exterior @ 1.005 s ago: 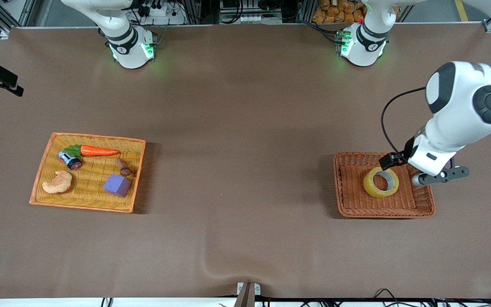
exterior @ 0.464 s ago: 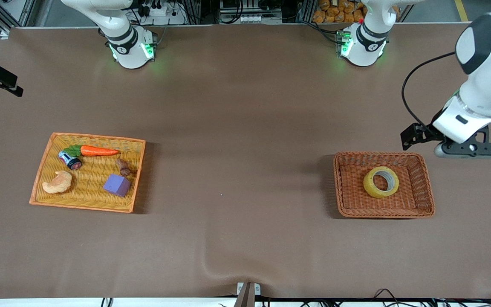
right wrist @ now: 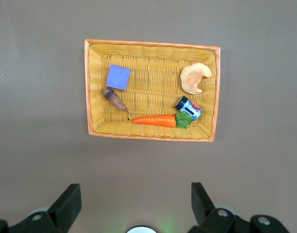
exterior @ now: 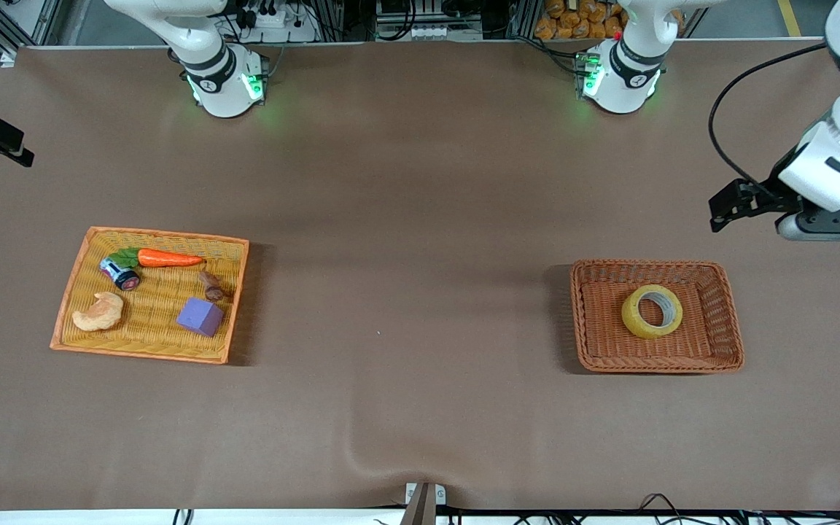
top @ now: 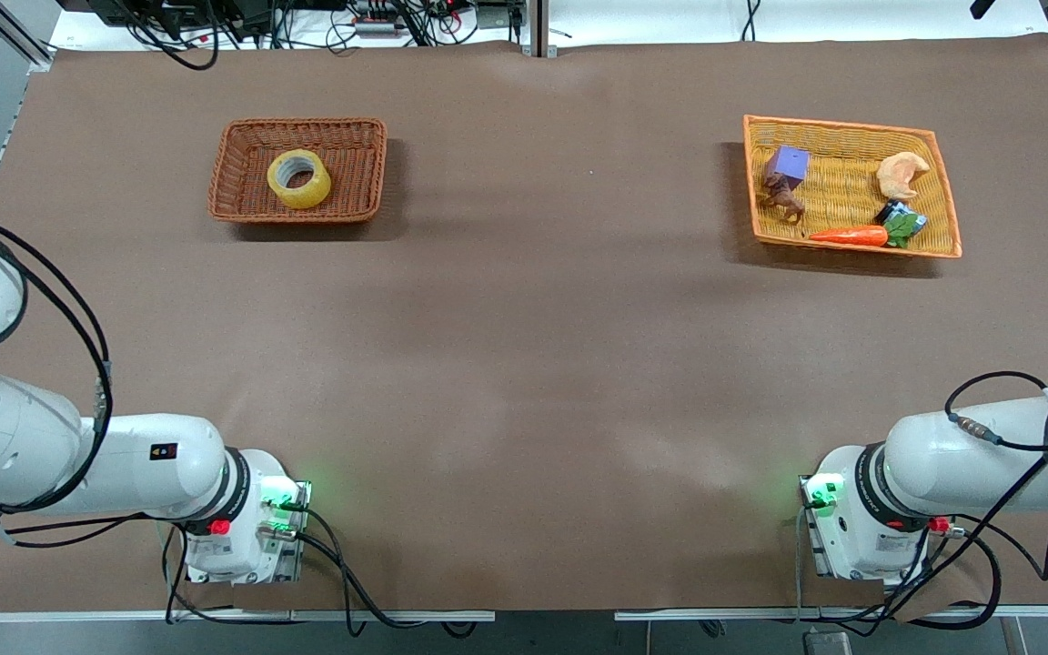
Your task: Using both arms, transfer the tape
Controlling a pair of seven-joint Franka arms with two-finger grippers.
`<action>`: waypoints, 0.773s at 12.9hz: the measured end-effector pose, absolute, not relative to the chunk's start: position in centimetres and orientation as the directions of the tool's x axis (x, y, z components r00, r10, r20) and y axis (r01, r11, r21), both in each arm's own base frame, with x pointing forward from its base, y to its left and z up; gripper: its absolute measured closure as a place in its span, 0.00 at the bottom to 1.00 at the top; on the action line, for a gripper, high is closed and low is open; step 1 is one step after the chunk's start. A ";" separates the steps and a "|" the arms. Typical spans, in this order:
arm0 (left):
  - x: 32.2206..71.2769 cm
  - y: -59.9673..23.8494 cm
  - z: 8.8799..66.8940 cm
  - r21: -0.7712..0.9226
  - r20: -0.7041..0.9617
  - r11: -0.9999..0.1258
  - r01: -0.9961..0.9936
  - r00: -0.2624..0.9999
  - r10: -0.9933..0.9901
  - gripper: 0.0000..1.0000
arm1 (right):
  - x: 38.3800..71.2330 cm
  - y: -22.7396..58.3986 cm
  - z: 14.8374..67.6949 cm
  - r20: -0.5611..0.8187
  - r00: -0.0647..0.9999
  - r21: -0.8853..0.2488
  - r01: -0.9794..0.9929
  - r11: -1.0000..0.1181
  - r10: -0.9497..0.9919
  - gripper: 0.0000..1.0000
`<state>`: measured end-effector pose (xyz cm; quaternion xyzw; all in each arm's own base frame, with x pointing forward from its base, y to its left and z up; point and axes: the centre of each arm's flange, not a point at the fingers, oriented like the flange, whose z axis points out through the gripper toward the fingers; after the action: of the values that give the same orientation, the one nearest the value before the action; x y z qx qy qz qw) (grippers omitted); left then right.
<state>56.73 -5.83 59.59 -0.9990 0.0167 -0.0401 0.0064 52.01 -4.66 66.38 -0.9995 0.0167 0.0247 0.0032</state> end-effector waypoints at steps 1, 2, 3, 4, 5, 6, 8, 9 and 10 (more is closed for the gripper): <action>56.6 -5.6 60.6 -0.013 0.078 -1.000 -0.028 0.997 -0.029 0.00 | 52.1 -4.7 66.3 -0.051 0.998 -0.006 -0.034 -0.999 -0.033 0.00; 56.5 -5.3 61.5 -0.011 0.078 -1.000 -0.023 0.997 -0.024 0.00 | 52.1 -4.7 66.2 -0.053 0.998 -0.006 -0.034 -0.999 -0.034 0.00; 56.4 -5.0 62.0 -0.009 0.080 -1.000 -0.018 0.997 -0.018 0.00 | 52.2 -4.8 66.1 -0.053 0.998 -0.005 -0.036 -0.999 -0.036 0.00; 56.4 -4.7 62.2 -0.007 0.075 -1.000 -0.012 0.997 -0.012 0.00 | 52.1 -5.3 66.1 -0.053 0.998 -0.005 -0.045 -0.999 -0.045 0.00; 56.2 -4.5 62.2 -0.007 0.061 -1.000 -0.007 0.998 -0.007 0.00 | 52.0 -5.9 66.1 -0.053 0.997 -0.005 -0.058 -0.998 -0.057 0.00; 56.1 -4.1 62.0 -0.008 0.044 -1.000 -0.001 0.999 -0.002 0.00 | 52.0 -6.5 66.1 -0.053 0.996 -0.005 -0.069 -0.998 -0.069 0.00; 56.0 -3.5 61.9 -0.008 0.029 -1.000 0.000 1.000 0.000 0.00 | 51.9 -6.9 66.1 -0.053 0.996 -0.005 -0.077 -0.997 -0.077 0.00; 55.9 -3.6 61.8 -0.007 0.020 -1.000 -0.004 1.000 -0.004 0.00 | 51.9 -6.9 66.1 -0.054 0.996 -0.005 -0.077 -0.997 -0.077 0.00; 55.7 -3.7 61.7 -0.008 0.006 -1.000 -0.006 1.000 -0.006 0.00 | 51.9 -6.9 66.1 -0.054 0.996 -0.005 -0.077 -0.997 -0.077 0.00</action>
<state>55.71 -3.70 61.71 -1.0000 0.0030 -0.0032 0.0038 51.92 -6.93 66.14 -0.9989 0.0387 0.0268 0.0037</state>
